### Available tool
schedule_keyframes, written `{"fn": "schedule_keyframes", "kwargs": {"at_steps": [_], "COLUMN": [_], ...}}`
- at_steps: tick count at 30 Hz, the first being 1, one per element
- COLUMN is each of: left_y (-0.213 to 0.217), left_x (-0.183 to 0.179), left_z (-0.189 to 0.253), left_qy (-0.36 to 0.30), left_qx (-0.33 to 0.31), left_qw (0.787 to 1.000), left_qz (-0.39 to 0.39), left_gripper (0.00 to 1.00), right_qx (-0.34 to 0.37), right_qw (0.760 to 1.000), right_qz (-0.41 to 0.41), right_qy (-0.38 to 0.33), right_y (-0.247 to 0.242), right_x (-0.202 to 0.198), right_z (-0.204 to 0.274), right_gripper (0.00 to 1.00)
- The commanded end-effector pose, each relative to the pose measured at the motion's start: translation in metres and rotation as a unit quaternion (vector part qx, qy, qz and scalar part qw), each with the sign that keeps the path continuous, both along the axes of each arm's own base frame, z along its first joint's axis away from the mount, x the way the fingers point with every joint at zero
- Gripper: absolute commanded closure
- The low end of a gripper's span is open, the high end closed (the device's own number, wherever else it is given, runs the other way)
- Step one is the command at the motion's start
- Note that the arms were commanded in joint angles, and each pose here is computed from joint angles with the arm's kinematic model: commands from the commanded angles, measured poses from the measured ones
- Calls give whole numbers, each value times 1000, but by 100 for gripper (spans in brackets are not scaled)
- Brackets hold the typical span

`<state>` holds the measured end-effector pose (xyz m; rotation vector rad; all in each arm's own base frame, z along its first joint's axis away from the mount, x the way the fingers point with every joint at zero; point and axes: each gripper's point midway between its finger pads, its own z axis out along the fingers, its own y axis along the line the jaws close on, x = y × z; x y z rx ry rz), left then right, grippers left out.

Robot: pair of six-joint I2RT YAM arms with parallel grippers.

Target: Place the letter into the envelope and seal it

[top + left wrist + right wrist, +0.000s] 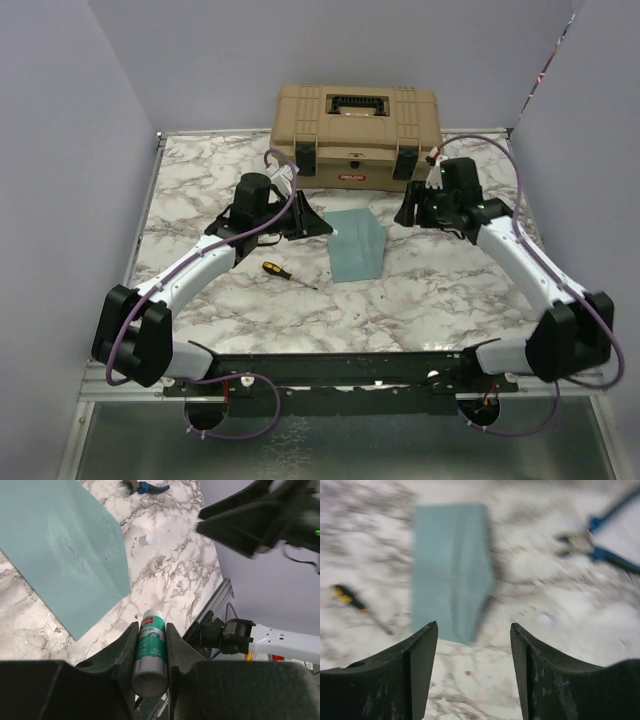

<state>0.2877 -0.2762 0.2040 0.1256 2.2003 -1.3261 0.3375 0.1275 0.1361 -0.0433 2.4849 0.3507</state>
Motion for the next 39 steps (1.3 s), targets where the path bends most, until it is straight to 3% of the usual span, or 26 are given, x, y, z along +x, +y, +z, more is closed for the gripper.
{"fn": "schedule_keyframes", "kwargs": {"at_steps": [1, 4, 6, 12, 22, 28, 35, 39], "left_y": [-14, -24, -26, -31, -30, -29, -30, -30], "left_x": [-5, -18, -23, -36, -49, -52, -51, -51], "left_z": [15, 19, 19, 29, 45, 52, 55, 62], "left_qy": [-29, -17, -8, -9, -31, -44, -45, -51], "left_qx": [-8, -26, -33, -48, -61, -65, -70, -81], "left_qw": [998, 995, 993, 988, 983, 982, 982, 981], "left_qz": [-48, -96, -114, -148, -171, -174, -171, -167], "left_gripper": [100, 100, 100, 100, 100, 100, 100, 96], "right_qx": [207, 253, 257, 222, 141, 125, 112, 101], "right_qw": [932, 868, 840, 806, 822, 819, 818, 821], "right_qz": [242, 351, 394, 476, 489, 501, 501, 501], "right_qy": [-175, -242, -269, -274, -254, -251, -260, -257], "right_y": [88, 113, 122, 148, 170, 175, 178, 179], "right_x": [-35, -70, -84, -104, -93, -92, -91, -91], "right_z": [120, 153, 162, 149, 108, 100, 101, 97], "right_gripper": [33, 26, 22, 22, 27, 34, 61, 70]}}
